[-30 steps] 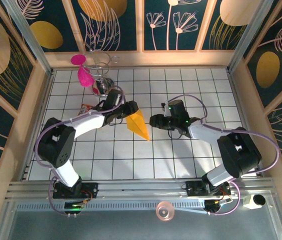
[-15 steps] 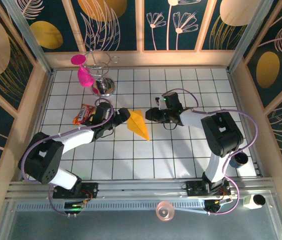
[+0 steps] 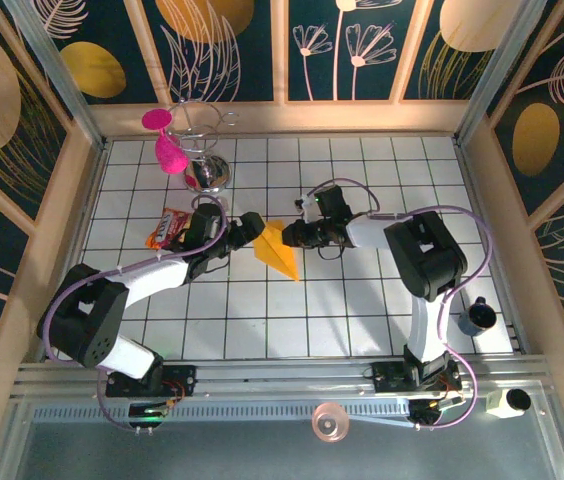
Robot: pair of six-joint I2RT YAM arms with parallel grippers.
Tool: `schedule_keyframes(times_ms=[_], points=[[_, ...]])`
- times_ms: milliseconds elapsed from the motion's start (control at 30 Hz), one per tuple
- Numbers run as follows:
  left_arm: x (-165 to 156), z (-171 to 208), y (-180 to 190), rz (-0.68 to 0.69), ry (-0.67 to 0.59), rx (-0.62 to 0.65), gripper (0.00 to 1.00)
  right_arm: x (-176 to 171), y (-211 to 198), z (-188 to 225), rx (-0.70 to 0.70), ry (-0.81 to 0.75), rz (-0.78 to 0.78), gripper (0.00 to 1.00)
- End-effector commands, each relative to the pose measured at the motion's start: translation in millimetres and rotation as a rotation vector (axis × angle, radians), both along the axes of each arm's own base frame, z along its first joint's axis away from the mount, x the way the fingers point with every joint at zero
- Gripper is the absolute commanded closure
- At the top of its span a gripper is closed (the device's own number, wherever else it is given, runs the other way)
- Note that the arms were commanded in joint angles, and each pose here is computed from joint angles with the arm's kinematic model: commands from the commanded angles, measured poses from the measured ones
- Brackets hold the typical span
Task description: Fold a paper plane with a square sheet of paper (pick it up from the middle)
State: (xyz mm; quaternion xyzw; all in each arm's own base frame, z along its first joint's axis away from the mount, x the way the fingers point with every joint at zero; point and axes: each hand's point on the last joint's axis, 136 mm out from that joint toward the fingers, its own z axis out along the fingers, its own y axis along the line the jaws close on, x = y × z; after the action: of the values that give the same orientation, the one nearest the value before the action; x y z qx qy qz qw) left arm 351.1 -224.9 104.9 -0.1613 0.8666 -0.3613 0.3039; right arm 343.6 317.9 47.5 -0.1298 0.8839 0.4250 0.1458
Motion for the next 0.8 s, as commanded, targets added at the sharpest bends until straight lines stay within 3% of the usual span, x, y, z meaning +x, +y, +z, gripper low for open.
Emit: schedule_keyframes(times_ms=[0,200,500,767], points=[[3,6,-1,0.0,-0.021,-0.023,0.12,4,10,9,0.025,-0.032,0.039,0.89],[1,29,-8,-0.037,-0.08,-0.079,0.12,12,6,53,0.11,-0.142,0.002,1.0],[-19,92,-43,-0.233,-0.232,-0.351,0.15,5,-15,140,0.359,-0.215,-0.062,1.0],[-29,113,-64,-0.341,-0.297,-0.431,0.29,-11,-17,180,0.559,-0.154,-0.024,1.0]])
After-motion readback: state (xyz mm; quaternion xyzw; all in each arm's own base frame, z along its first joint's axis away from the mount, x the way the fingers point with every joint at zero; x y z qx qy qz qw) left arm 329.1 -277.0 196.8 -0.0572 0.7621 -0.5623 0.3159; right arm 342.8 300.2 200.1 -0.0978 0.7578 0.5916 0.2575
